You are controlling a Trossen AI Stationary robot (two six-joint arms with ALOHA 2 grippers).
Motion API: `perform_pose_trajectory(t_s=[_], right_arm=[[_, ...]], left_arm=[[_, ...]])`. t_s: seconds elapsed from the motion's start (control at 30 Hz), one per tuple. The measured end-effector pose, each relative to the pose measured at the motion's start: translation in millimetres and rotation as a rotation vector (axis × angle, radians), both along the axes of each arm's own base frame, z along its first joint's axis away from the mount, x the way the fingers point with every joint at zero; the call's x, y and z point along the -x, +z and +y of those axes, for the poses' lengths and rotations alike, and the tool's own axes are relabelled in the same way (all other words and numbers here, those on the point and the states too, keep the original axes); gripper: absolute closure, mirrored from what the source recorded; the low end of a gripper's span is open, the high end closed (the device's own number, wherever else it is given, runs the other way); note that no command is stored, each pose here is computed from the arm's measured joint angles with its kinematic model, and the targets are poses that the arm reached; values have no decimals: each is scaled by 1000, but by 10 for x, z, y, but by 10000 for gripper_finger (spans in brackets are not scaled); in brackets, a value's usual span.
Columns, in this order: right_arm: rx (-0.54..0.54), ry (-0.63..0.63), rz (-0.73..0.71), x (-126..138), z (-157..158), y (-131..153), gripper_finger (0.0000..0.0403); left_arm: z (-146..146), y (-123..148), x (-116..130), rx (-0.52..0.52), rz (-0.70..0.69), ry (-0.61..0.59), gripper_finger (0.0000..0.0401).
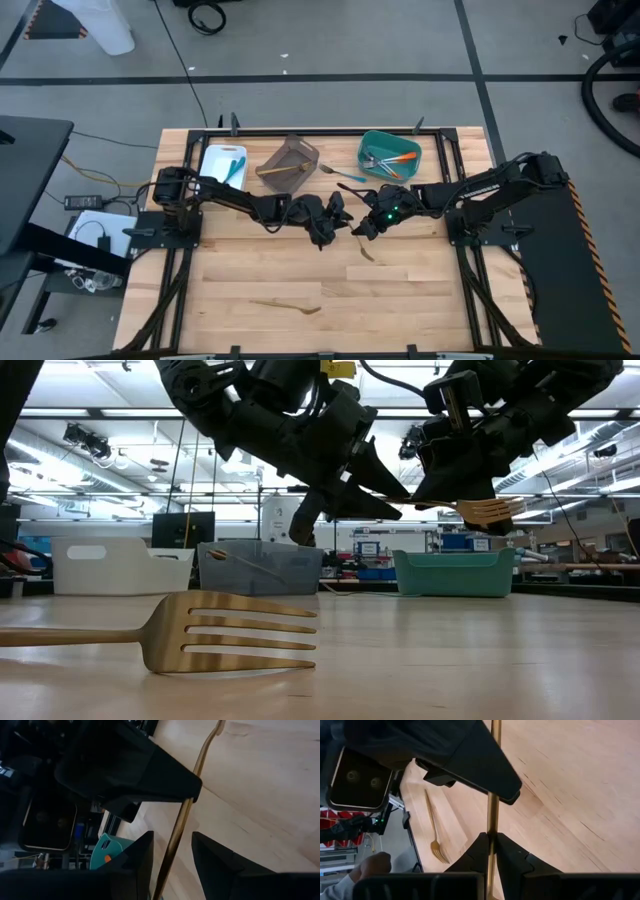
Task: Sort silverware by color (type)
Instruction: Put the top gold fork into the black bin
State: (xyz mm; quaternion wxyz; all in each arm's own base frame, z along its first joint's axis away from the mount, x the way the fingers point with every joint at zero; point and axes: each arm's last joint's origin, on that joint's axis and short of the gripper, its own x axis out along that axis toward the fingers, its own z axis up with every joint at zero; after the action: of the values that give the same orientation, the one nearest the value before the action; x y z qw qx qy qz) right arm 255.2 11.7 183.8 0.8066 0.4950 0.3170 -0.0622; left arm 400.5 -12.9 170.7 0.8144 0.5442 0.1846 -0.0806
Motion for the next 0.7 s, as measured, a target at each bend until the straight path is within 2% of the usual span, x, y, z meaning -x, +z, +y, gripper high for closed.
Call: perform_pose_trajectory(t_s=[0.5, 0.7], right_arm=[[9, -19, -1, -2, -7, 0, 369], [9, -19, 0, -1, -7, 0, 369]], left_arm=[[-4, 0, 1, -16, 1, -7, 263], [-13, 4, 2, -15, 0, -9, 313]])
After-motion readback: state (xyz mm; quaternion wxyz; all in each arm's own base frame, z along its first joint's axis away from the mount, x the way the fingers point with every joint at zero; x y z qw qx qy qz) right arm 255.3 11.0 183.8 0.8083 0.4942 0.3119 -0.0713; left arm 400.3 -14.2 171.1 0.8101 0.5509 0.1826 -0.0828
